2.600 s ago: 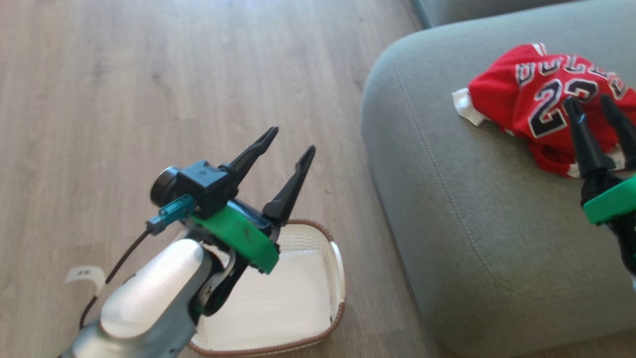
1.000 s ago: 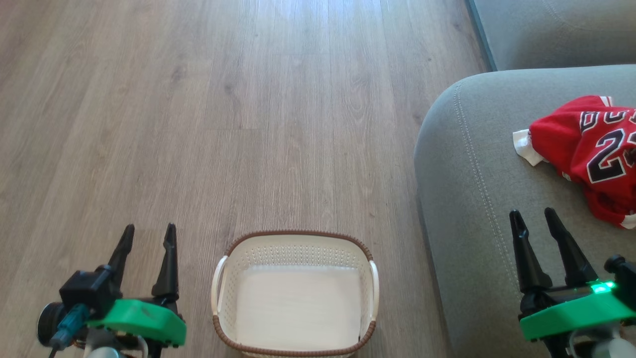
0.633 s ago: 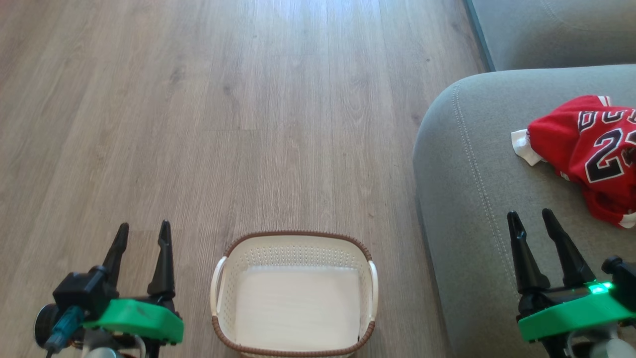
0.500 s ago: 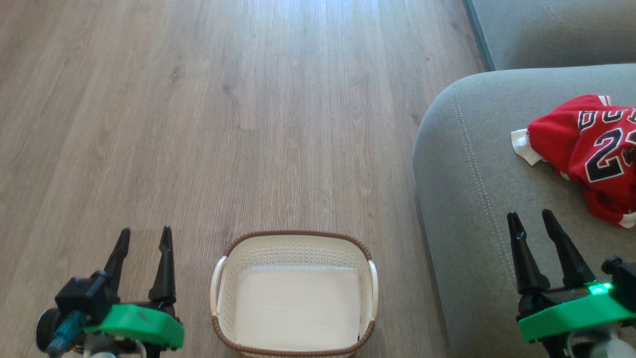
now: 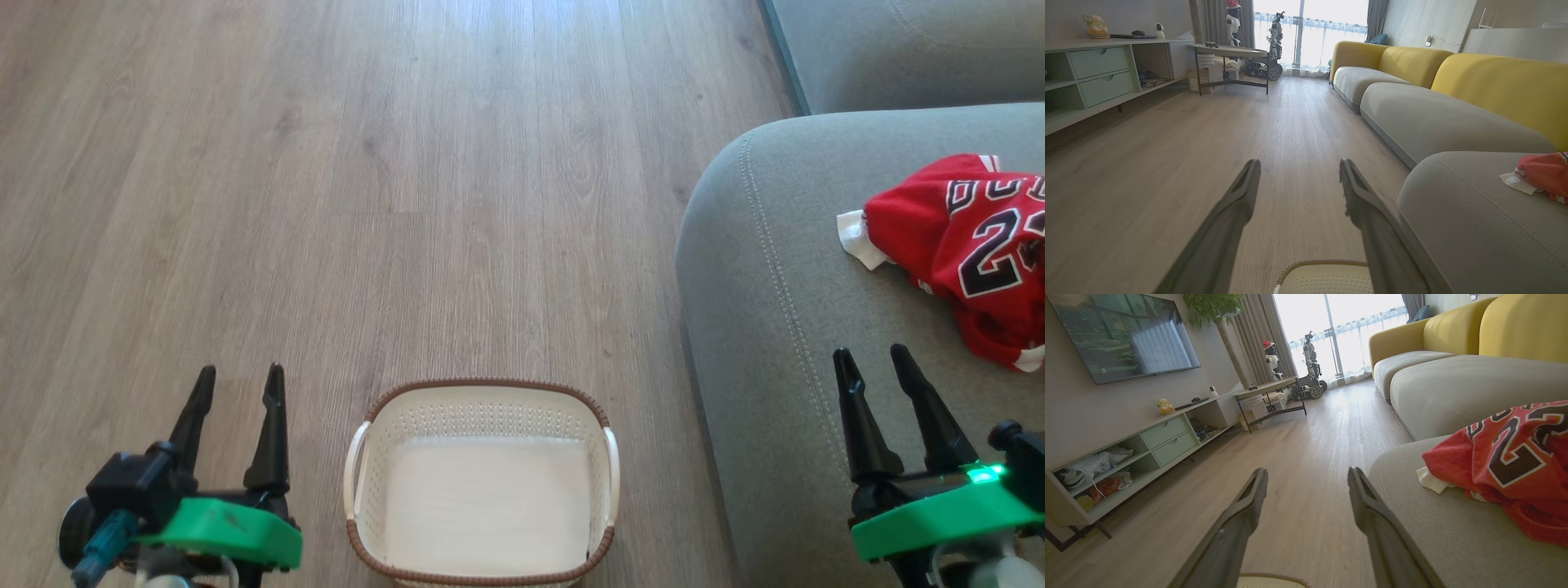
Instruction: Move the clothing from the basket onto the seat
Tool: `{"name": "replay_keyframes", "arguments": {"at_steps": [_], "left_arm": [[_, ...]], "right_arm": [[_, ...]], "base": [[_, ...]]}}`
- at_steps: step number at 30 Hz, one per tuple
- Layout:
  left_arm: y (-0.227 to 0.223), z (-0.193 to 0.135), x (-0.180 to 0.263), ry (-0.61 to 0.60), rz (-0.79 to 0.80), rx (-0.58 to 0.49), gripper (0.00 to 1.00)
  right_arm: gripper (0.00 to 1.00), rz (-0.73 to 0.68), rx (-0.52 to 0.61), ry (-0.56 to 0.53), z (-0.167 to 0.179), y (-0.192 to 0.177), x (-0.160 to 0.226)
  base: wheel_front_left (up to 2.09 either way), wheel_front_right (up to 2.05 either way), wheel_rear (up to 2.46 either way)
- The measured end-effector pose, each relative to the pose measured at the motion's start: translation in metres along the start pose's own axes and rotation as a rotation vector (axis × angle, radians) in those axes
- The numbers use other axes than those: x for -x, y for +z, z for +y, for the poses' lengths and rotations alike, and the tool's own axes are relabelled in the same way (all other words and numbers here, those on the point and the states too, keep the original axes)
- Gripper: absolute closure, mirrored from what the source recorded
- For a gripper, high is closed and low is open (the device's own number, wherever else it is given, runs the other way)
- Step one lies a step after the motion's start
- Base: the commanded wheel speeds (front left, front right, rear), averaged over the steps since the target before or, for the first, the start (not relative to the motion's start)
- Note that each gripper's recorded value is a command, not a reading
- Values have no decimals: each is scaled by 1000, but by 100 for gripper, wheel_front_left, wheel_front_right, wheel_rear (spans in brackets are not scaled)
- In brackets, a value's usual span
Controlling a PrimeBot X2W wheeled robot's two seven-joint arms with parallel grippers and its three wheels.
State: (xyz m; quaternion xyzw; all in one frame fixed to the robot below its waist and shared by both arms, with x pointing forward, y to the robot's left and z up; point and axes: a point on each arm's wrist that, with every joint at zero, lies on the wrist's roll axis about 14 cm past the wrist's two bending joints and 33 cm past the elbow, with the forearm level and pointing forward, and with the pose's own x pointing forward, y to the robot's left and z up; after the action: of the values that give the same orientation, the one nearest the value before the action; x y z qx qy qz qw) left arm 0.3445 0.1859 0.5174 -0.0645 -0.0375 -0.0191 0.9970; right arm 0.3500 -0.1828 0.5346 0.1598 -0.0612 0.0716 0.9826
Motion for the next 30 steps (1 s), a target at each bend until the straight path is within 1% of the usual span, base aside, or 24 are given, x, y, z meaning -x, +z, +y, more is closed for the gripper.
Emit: {"name": "replay_keyframes", "arguments": {"at_steps": [9, 10, 16, 29, 30], "left_arm": [[-9, -2, 3, -12, 26, 1, 0], [-10, -2, 3, -15, 28, 2, 100], [-47, -3, 21, 9, 147, 31, 100], [-57, 1, 22, 49, 201, 165, 100], [-58, 1, 22, 50, 208, 187, 100]], "right_arm": [[0, -1, 0, -4, -1, 0, 1], [100, 1, 0, -6, -2, 0, 1], [100, 104, -36, -53, -9, -34, 14], [100, 119, -150, -105, -19, -39, 17], [100, 120, -166, -113, -20, -39, 17]], "base": [[0, 0, 0], [0, 0, 0], [0, 0, 0], [0, 0, 0], [0, 0, 0]]}}
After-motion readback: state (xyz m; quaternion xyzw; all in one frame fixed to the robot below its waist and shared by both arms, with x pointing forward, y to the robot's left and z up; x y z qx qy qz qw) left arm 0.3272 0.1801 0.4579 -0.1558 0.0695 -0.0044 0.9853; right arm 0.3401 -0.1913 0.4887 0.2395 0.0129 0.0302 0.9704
